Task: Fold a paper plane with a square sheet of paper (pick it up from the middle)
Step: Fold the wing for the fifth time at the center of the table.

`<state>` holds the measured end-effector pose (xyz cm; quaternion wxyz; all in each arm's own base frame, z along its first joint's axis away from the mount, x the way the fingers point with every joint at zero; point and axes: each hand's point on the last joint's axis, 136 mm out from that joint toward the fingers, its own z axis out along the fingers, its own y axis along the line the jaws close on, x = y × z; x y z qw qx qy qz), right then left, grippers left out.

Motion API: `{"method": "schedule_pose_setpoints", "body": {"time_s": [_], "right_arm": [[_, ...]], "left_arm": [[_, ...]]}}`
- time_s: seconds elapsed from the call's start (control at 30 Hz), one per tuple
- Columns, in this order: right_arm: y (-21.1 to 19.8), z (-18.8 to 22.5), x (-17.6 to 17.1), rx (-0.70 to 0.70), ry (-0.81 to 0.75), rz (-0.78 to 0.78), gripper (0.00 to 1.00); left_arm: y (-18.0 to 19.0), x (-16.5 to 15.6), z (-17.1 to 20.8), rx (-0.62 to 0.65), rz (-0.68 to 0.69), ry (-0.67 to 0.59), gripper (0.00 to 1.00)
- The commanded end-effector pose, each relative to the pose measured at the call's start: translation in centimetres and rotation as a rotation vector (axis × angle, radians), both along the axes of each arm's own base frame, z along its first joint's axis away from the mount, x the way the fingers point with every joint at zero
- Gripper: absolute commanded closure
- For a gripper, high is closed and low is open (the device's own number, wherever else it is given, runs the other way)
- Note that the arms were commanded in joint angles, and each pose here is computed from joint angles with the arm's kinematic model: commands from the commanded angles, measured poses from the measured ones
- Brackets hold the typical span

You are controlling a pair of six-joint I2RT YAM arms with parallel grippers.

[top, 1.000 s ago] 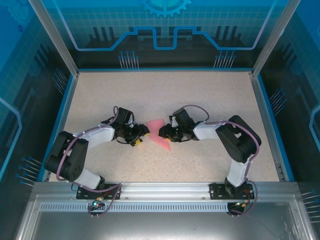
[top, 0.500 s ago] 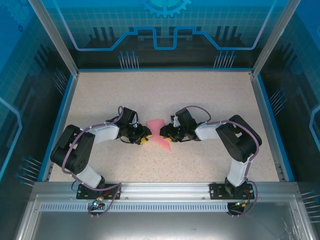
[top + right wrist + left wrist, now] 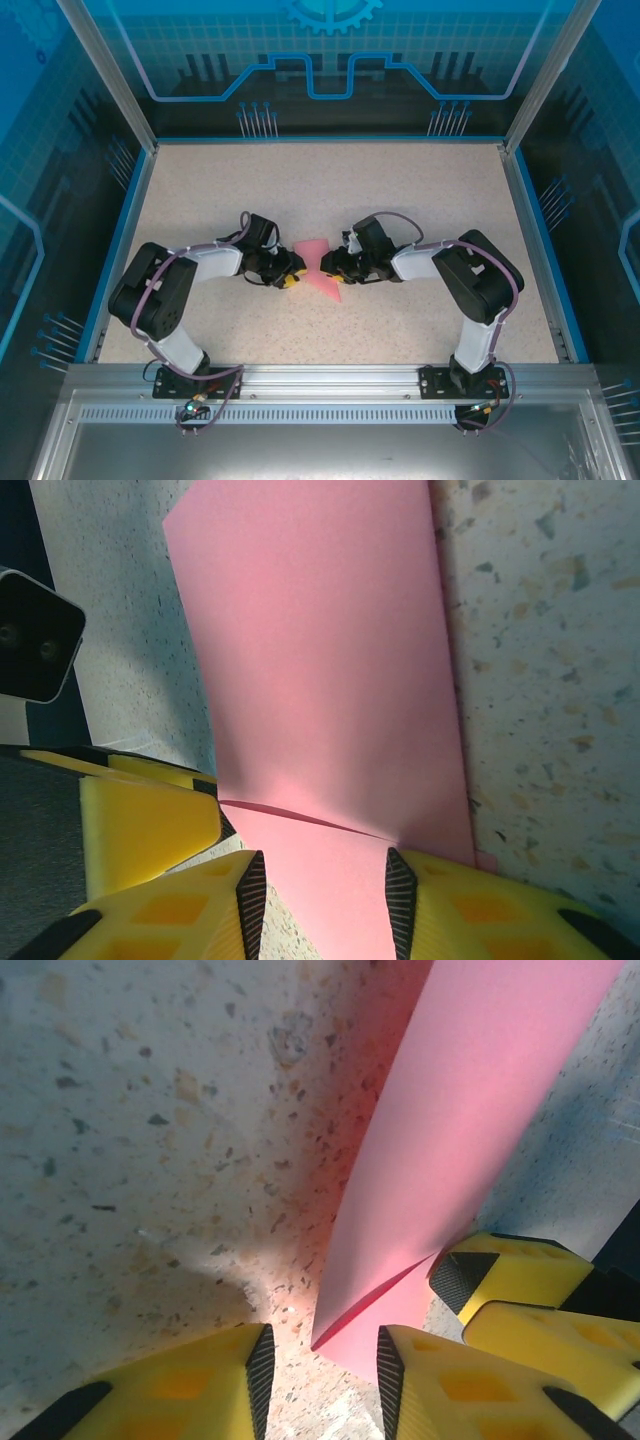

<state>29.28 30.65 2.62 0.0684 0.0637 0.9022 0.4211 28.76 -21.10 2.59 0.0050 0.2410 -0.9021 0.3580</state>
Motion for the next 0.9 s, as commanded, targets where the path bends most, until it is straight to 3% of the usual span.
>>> {"method": "schedule_pose_setpoints", "body": {"time_s": [0.0,0.37,0.7,0.87], "right_arm": [[-2.4,-3.3,-1.4,-0.086,0.108,-0.038,0.60],[-2.5,-2.6,-0.9,-0.085,0.058,-0.019,0.56],[-2.4,1.0,0.1,-0.172,-0.216,0.139,0.41],[-3.0,2.9,0.1,-0.332,-0.423,0.214,0.41]], "left_arm": [[-1.3,0.6,1.0,-0.045,-0.042,-0.030,0.65],[-2.3,0.9,1.7,-0.094,-0.068,-0.056,0.77],[-2.9,1.0,2.2,-0.089,-0.091,-0.065,0.98],[-2.8,0.9,2.5,-0.058,-0.088,-0.059,1.00]]}}
